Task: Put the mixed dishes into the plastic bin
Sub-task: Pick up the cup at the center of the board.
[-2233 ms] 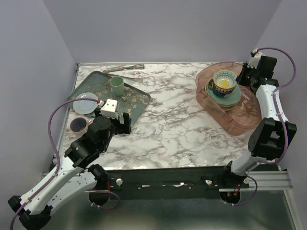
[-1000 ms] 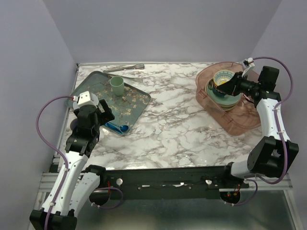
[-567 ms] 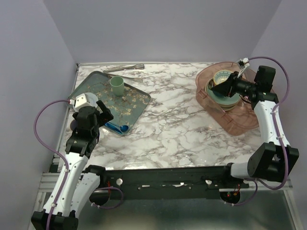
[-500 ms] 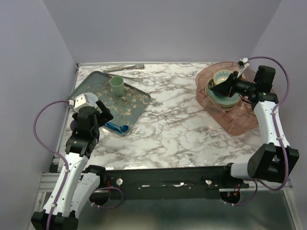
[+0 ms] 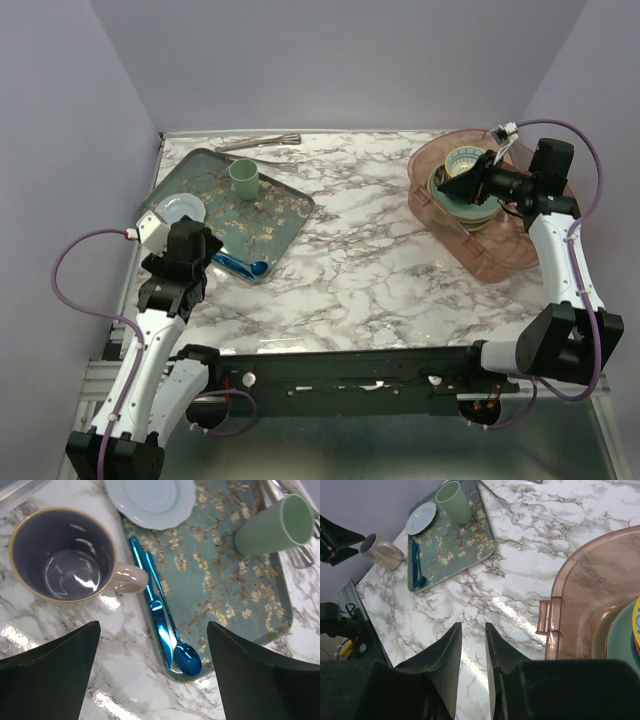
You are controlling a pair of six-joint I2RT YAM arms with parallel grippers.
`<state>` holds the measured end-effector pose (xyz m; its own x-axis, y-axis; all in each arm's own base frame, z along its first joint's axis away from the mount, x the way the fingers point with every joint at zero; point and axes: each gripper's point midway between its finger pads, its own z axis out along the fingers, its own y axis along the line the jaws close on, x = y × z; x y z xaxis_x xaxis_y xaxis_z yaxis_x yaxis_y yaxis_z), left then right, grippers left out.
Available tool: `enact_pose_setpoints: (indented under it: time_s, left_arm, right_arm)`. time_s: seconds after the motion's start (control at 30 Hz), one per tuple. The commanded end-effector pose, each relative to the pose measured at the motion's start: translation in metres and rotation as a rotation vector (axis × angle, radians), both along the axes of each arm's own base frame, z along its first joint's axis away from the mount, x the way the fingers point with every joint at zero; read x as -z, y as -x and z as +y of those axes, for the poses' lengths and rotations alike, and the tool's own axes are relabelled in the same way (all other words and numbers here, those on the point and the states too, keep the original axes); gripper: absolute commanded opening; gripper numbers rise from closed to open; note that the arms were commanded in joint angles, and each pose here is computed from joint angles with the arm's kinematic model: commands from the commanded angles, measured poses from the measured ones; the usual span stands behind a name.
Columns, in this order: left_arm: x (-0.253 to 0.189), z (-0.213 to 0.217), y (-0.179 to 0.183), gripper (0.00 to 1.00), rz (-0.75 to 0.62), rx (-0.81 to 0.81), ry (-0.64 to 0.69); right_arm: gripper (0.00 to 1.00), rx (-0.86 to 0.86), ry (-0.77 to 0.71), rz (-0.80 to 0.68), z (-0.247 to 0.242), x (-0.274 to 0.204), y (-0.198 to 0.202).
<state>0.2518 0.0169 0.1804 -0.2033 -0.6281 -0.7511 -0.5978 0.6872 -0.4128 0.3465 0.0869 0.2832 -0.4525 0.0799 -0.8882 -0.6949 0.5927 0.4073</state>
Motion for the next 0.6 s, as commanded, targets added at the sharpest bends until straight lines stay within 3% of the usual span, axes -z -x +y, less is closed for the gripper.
enact_pose_setpoints:
  time_s: [0.0,0.2,0.33,0.57]
  left_arm:
    - [0.012,0.028,0.018,0.98,0.076,-0.242,0.025]
    - [0.021,0.044,0.029,0.98,0.107,-0.379,0.079]
    - [0.03,0.062,0.035,0.93,0.128,-0.475,0.146]
    - [0.047,0.078,0.036,0.89,0.174,-0.526,0.23]
  right_arm:
    - [0.33,-0.046,-0.005,-0.043,0.008,-0.009,0.01]
    - [0.34,-0.054,-0.011,-0.043,0.009,-0.01,0.012]
    - [0.34,-0.056,-0.013,-0.042,0.009,-0.01,0.012]
    - [0.34,-0.059,-0.016,-0.033,0.009,-0.007,0.012]
